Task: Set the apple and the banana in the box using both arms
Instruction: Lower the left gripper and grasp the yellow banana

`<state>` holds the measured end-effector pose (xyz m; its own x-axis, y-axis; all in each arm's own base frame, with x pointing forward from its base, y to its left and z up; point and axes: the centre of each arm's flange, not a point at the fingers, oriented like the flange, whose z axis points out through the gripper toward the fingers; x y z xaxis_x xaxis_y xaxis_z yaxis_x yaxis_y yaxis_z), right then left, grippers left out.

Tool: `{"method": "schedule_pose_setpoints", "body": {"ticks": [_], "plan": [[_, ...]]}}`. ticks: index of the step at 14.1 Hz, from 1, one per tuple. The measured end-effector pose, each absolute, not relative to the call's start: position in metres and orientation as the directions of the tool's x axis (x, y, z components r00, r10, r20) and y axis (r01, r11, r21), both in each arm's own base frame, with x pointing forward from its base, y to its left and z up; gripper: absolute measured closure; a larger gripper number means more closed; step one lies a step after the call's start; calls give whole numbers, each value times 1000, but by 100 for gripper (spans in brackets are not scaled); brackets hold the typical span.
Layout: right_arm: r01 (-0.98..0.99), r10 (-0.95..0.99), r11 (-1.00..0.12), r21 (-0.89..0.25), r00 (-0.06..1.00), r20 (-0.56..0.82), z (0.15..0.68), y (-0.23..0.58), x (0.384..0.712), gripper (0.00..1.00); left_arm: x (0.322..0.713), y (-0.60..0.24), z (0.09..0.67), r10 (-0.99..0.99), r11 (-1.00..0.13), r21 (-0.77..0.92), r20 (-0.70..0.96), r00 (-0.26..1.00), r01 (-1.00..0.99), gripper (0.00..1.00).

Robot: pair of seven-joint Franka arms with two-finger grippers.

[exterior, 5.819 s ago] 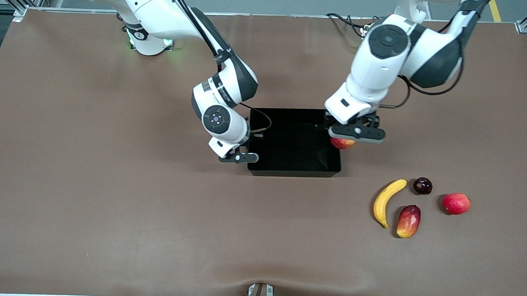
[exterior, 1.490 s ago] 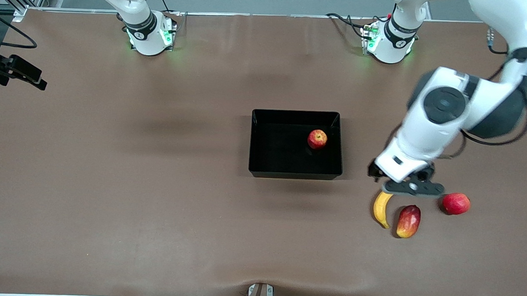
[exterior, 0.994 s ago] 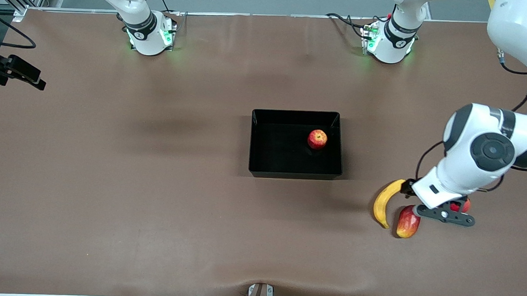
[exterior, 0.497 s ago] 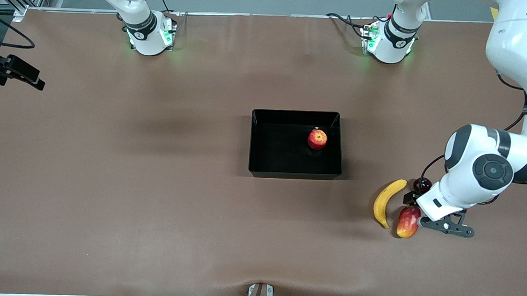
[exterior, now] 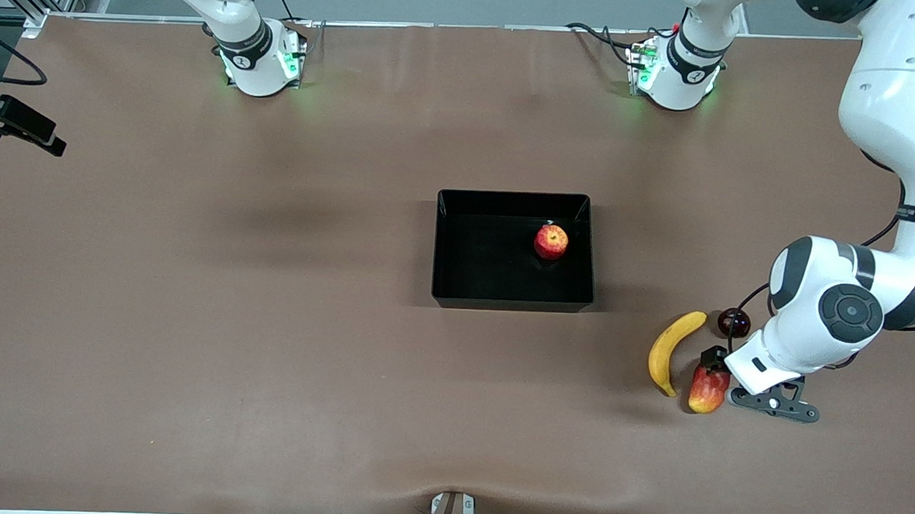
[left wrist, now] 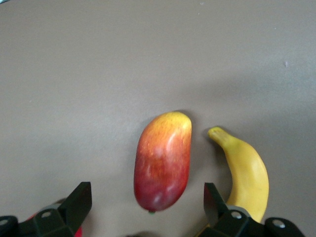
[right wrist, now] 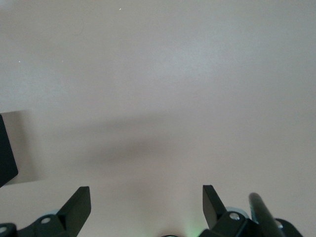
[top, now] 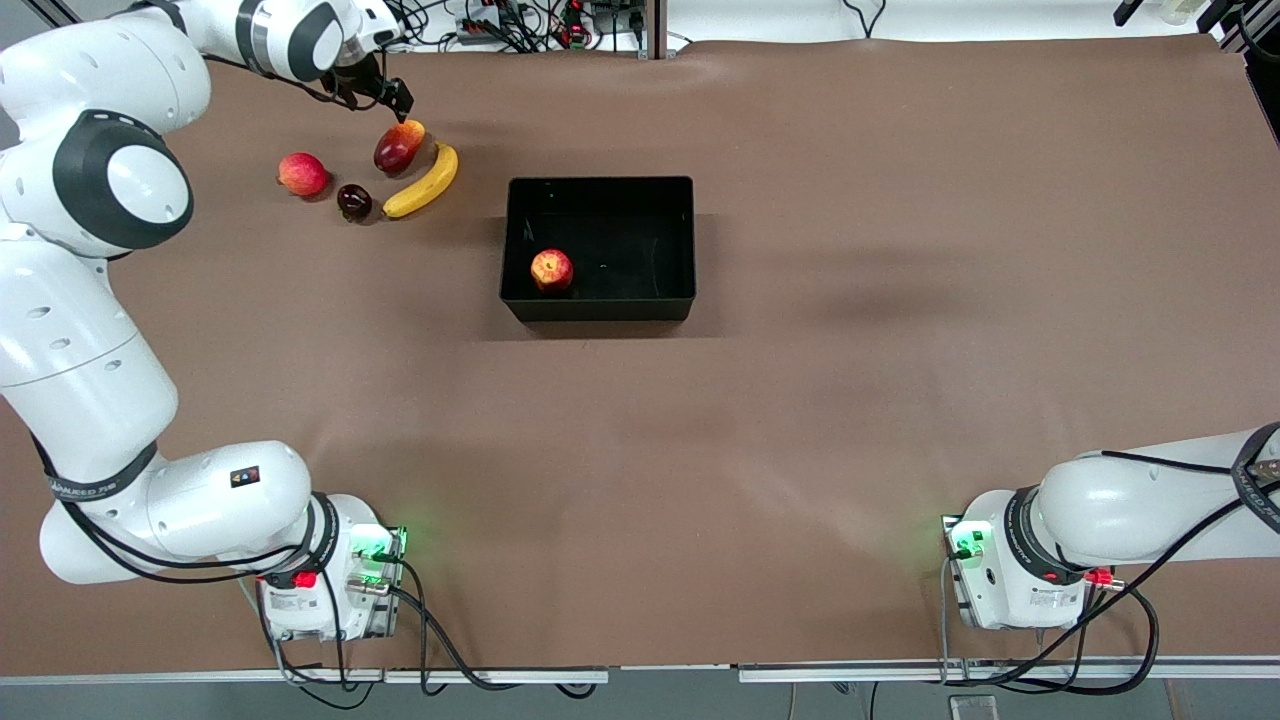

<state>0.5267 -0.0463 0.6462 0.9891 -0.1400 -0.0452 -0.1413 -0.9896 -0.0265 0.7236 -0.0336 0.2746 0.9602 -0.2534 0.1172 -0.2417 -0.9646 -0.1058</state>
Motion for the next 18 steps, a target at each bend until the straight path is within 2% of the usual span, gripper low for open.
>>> {"method": "schedule_pose_setpoints", "body": {"ticks": [5, 13, 18], "plan": [[-140, -139, -990, -26, 989, -45, 646, -46, 527, 0, 725, -35, 235, -256, -966, -74, 124, 959, -249, 0], [-140, -139, -990, -27, 989, -45, 646, -46, 527, 0, 725, -19, 203, -281, -959, -75, 119, 952, -274, 0], [-140, -139, -990, -27, 989, -46, 646, -46, 527, 0, 729, -19, 212, -279, -959, -79, 140, 950, -271, 0]]}}
